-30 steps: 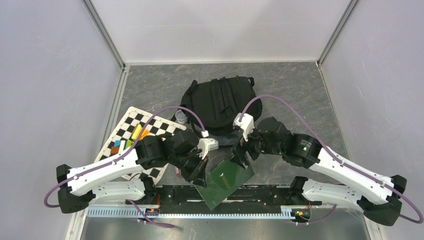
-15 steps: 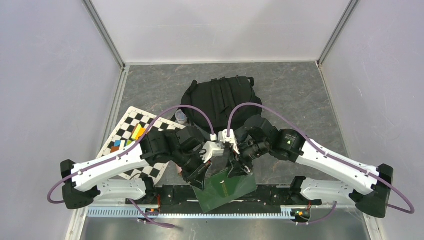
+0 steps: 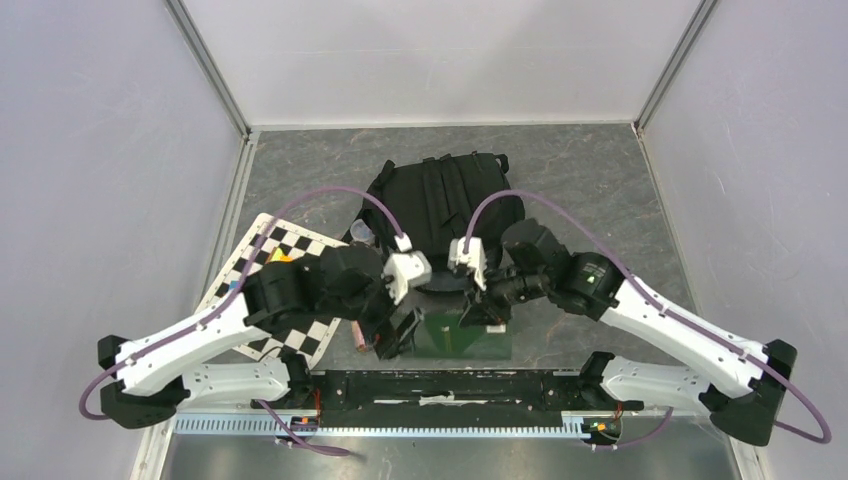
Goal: Pack the student bag
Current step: Pick up the book from the center of the board.
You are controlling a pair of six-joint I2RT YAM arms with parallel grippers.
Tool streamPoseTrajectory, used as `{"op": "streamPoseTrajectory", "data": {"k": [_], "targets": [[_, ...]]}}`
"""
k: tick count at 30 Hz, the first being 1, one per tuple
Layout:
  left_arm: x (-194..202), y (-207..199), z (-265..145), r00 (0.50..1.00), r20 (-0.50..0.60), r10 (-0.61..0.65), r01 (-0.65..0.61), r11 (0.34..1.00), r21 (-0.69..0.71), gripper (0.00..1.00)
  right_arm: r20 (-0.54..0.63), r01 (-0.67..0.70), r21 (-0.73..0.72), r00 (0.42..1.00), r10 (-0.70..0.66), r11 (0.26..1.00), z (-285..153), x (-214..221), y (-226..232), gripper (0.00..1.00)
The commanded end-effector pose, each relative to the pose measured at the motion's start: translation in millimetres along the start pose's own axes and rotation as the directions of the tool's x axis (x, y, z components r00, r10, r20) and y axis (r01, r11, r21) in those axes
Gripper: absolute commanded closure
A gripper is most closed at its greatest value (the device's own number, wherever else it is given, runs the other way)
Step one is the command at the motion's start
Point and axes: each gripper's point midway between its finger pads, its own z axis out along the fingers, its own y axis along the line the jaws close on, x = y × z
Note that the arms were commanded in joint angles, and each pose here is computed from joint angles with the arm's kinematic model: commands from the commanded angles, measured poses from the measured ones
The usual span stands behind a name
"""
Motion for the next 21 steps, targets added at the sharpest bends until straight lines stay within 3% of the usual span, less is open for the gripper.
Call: {"op": "streamPoseTrajectory", "data": {"k": [1, 4, 8, 11, 16, 18, 21], "targets": [[-93, 44, -55, 0.908, 0.384, 0.166, -0.04, 0.949, -0.314, 0.0, 0.163, -0.07, 0.418, 0.987, 0.001, 0.906, -63, -51, -71, 1.0], [-119, 69, -70, 0.874, 0.438, 0.21, -0.008, 0.908, -0.42, 0.0, 0.243, -0.107, 0.527, 0.97, -0.028, 0.843, -95, -80, -93, 1.0], [-154, 89, -73, 0.844, 0.498, 0.201, 0.017, 0.917, -0.399, 0.0, 0.297, -0.149, 0.661, 0.952, -0.074, 0.735, -135, -110, -117, 1.0], [-178, 94, -74, 0.812, 0.544, 0.212, 0.013, 0.925, -0.38, 0.0, 0.394, -0.21, 0.745, 0.905, -0.163, 0.634, -183, -147, -123, 1.0], [-197, 100, -38, 0.835, 0.516, 0.19, -0.019, 0.948, -0.319, 0.0, 0.492, -0.295, 0.801, 0.82, -0.292, 0.52, -244, -195, -119, 1.0], [-201, 116, -29, 0.842, 0.506, 0.187, 0.015, 0.929, -0.369, 0.0, 0.503, -0.305, 0.805, 0.805, -0.314, 0.509, -251, -202, -119, 1.0], [-212, 151, -38, 0.816, 0.535, 0.22, 0.107, 0.851, -0.514, 0.0, 0.494, -0.326, 0.825, 0.813, -0.309, 0.461, -256, -196, -126, 1.0]]}}
